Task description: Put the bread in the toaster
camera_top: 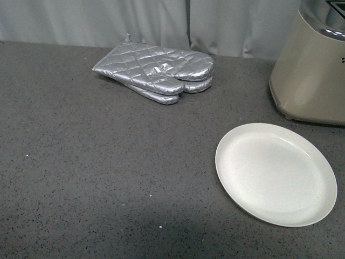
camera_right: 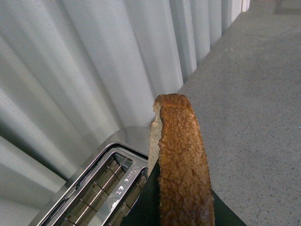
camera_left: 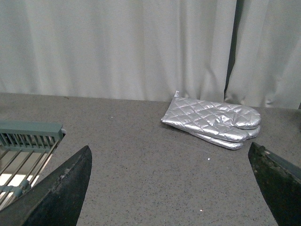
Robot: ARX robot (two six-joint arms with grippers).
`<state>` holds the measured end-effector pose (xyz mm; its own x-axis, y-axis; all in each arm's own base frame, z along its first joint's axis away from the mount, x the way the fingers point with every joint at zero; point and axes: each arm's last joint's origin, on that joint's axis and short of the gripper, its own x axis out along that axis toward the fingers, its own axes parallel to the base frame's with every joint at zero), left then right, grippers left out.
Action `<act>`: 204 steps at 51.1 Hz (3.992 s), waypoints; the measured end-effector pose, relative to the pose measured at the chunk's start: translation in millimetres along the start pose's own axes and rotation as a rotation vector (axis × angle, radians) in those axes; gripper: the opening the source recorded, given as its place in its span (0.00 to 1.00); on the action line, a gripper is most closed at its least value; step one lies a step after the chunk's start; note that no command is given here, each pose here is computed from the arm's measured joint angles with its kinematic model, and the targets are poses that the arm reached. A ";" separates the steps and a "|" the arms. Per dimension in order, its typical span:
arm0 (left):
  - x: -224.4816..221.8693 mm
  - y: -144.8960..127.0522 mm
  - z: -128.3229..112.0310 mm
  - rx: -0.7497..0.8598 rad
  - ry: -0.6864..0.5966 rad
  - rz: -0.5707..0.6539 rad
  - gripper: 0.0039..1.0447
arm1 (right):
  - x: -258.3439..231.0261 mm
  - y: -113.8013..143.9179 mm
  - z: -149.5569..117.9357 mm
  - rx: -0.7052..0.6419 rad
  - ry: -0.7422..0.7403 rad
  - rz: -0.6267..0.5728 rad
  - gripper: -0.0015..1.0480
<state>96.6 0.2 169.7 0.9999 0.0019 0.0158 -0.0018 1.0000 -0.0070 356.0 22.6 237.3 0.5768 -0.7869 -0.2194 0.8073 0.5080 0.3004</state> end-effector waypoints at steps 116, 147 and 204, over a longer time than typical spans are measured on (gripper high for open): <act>0.0 0.0 0.0 0.000 0.000 0.000 0.94 | -35.6 -20.7 27.0 0.064 0.022 0.035 0.91; 0.0 -0.1 0.1 0.000 -0.001 -0.001 0.94 | -117.3 -240.6 -27.9 -0.388 -0.051 0.978 0.01; 0.0 0.0 0.1 0.000 -0.001 0.000 0.94 | -115.5 -241.7 -27.1 -0.389 -0.056 0.962 0.91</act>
<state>96.6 0.2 169.7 0.9999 0.0023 0.0166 -0.0022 1.0000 -0.0071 97.7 0.2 164.9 1.0000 0.0008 0.0006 -0.0008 1.0000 0.0029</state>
